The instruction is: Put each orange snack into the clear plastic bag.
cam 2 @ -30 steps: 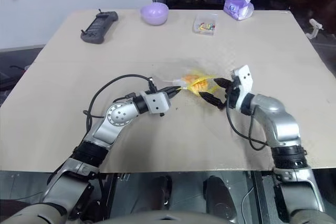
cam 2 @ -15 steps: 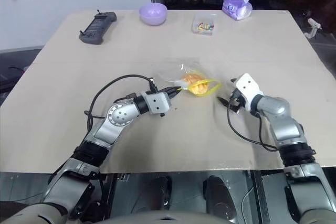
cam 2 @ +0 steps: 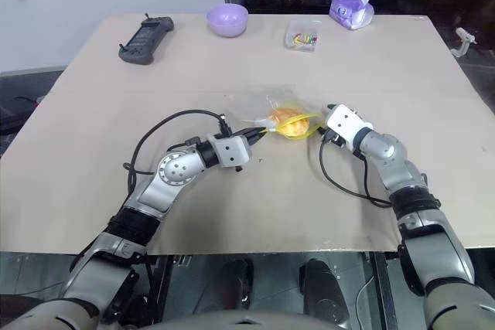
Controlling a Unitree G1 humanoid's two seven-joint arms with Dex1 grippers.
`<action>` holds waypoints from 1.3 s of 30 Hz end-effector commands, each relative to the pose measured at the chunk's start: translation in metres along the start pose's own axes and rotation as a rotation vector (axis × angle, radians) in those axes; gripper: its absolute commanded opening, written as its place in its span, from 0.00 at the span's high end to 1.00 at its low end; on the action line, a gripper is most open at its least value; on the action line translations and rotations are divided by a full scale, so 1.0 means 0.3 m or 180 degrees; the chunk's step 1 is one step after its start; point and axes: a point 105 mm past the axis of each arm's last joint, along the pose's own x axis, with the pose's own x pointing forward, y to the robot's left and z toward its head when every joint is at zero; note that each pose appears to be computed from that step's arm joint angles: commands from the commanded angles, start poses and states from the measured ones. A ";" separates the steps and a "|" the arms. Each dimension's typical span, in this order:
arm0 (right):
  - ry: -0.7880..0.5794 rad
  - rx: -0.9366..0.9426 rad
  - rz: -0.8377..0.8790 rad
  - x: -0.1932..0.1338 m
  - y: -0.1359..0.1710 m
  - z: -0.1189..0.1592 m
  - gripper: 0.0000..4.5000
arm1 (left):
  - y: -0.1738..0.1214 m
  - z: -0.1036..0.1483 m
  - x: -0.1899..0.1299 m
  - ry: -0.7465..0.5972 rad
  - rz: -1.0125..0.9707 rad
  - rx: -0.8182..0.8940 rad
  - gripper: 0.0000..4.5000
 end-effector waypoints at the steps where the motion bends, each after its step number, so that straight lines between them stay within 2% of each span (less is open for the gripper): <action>1: -0.0171 -0.0110 -0.0086 0.008 -0.034 0.042 0.83 | 0.033 0.021 -0.010 -0.0066 0.0135 0.0072 1.00; 2: -0.0180 -0.0111 -0.0089 0.010 -0.034 0.043 0.93 | 0.034 0.019 -0.011 -0.0062 0.0137 0.0071 1.00; 3: -0.0195 -0.0113 -0.0098 0.011 -0.035 0.046 0.98 | 0.034 0.018 -0.012 -0.0058 0.0138 0.0072 1.00; 10: -0.0341 -0.0197 -0.0252 0.001 -0.074 0.084 0.98 | 0.044 0.008 -0.012 -0.0020 0.0161 0.0089 1.00; 15: -0.0489 -0.0331 -0.0468 -0.030 -0.150 0.139 0.98 | 0.127 -0.013 -0.009 0.0069 0.0449 0.0080 1.00; 21: -0.0662 -0.0654 -0.0845 -0.102 -0.333 0.261 0.98 | 0.358 0.003 0.010 0.0040 0.1031 0.0124 1.00; 25: -0.0587 -0.0930 -0.0830 -0.147 -0.390 0.301 0.98 | 0.485 0.051 0.014 -0.0043 0.1256 0.0340 1.00; 29: -0.0569 -0.0938 -0.0831 -0.160 -0.402 0.318 0.98 | 0.508 0.069 0.019 -0.0106 0.1287 0.0397 1.00; 33: -0.0464 -0.0866 -0.0523 -0.151 -0.347 0.296 0.98 | 0.447 0.052 0.033 -0.0105 0.1114 0.0346 1.00; 37: -0.0321 -0.0776 0.0104 -0.160 -0.237 0.254 0.74 | 0.376 0.036 0.028 -0.0112 0.0908 0.0348 1.00; 38: -0.0280 -0.0803 0.0264 -0.169 -0.211 0.247 0.61 | 0.366 0.031 0.024 -0.0100 0.0864 0.0365 1.00; 39: -0.0253 -0.0807 0.0395 -0.178 -0.191 0.243 0.53 | 0.359 0.027 0.020 -0.0090 0.0829 0.0383 1.00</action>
